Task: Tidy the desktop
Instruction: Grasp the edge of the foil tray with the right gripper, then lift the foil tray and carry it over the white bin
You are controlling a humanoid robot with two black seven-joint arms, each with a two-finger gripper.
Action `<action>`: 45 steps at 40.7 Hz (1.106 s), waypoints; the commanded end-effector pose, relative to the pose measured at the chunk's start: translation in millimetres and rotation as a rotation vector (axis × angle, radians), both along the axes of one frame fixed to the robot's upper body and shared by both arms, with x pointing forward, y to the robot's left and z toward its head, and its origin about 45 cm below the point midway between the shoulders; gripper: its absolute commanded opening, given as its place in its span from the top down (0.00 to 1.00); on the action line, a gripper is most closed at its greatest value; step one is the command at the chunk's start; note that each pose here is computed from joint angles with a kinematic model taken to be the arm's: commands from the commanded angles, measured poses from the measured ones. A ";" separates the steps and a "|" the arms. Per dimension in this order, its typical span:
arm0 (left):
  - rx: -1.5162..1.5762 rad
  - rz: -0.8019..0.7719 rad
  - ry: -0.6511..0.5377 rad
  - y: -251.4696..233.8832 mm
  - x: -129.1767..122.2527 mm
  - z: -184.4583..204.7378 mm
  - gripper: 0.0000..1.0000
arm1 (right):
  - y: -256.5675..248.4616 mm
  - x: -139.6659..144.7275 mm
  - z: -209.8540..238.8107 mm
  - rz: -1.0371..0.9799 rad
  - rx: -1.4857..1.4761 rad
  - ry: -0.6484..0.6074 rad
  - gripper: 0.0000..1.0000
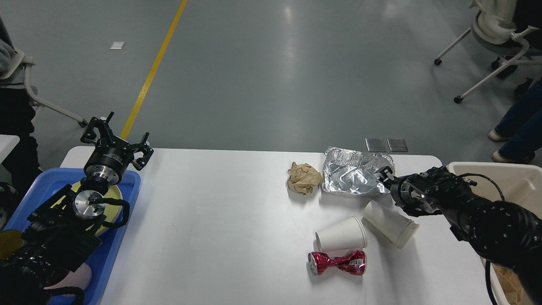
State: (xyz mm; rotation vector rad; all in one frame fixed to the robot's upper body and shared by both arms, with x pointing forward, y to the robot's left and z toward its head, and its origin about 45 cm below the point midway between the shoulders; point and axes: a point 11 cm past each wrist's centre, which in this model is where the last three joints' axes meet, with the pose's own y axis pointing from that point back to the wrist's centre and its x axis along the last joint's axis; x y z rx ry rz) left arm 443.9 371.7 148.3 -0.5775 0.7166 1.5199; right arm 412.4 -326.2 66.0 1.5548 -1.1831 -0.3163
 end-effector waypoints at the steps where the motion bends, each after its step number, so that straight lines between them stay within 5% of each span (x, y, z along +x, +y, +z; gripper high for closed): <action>1: 0.000 0.000 0.000 -0.1 0.0 0.0 0.02 | 4.2 0.9 -0.5 -0.092 0.068 -0.019 1.00; 28: 0.000 0.000 0.000 -0.1 0.0 0.0 0.02 | -7.9 9.0 13.0 -0.150 0.103 -0.055 1.00; 33: 0.000 0.000 0.000 -0.1 0.0 0.0 0.02 | -32.6 22.7 41.8 -0.165 0.103 -0.092 1.00; 40: 0.000 0.000 0.000 -0.1 0.0 0.0 0.02 | -83.6 55.5 144.3 -0.081 0.190 -0.161 1.00; 45: 0.000 0.000 0.000 -0.1 0.0 0.0 0.02 | -70.3 76.7 211.9 0.069 0.245 -0.198 1.00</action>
